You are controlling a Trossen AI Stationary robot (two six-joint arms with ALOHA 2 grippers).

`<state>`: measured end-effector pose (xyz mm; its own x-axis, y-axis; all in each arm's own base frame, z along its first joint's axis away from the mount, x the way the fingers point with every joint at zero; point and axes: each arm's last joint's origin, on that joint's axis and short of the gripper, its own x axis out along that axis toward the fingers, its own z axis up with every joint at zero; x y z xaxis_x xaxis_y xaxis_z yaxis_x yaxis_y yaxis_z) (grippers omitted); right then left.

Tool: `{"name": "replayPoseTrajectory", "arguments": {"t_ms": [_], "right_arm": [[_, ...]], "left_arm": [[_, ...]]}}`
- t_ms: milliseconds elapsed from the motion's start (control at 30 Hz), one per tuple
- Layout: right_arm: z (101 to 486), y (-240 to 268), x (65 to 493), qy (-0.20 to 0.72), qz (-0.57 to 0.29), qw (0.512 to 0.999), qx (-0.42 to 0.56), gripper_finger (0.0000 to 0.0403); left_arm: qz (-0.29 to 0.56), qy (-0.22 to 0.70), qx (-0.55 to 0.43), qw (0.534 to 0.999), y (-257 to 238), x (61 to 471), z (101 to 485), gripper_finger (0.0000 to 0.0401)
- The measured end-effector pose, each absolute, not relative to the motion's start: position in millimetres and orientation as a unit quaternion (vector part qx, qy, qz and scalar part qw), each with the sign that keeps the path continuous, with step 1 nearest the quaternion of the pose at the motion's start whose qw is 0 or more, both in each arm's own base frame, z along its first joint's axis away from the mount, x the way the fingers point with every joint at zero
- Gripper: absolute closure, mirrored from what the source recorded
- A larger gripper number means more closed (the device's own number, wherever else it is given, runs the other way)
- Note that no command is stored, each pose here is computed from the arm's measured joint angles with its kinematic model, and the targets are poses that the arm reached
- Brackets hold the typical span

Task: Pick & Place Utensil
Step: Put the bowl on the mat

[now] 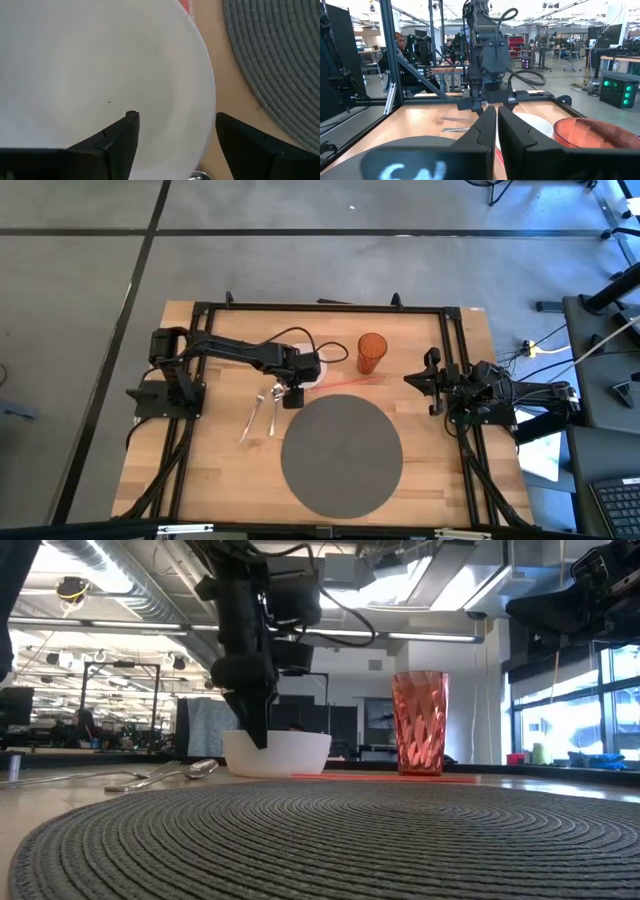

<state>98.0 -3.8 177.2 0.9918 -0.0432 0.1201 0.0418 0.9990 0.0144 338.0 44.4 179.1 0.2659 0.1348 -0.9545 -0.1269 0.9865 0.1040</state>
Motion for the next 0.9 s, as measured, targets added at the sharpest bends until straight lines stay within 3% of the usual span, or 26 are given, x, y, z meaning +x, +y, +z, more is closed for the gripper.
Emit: {"name": "replayPoseTrajectory", "arguments": {"t_ms": [167, 267, 600, 900], "right_arm": [[177.2, -3.7, 98.0, -0.06, -0.02, 0.998, 0.006, 0.0383], [177.2, -3.7, 98.0, -0.06, -0.02, 0.998, 0.006, 0.0383], [177.1, -3.5, 98.0, -0.06, -0.016, 0.998, 0.01, 0.0383], [177.0, -3.5, 98.0, -0.059, -0.016, 0.998, 0.012, 0.0383]], "left_arm": [[0.095, 0.609, 0.027, 0.787, 45.2, 340.7, 170.5, 0.0152], [0.098, 0.614, 0.029, 0.782, 45.1, 339.5, 169.8, 0.0176], [0.094, 0.621, 0.031, 0.777, 44.9, 338.2, 170.1, 0.0387], [0.083, 0.61, 0.084, 0.783, 12.9, 355.5, 217.7, 0.0397]]}}
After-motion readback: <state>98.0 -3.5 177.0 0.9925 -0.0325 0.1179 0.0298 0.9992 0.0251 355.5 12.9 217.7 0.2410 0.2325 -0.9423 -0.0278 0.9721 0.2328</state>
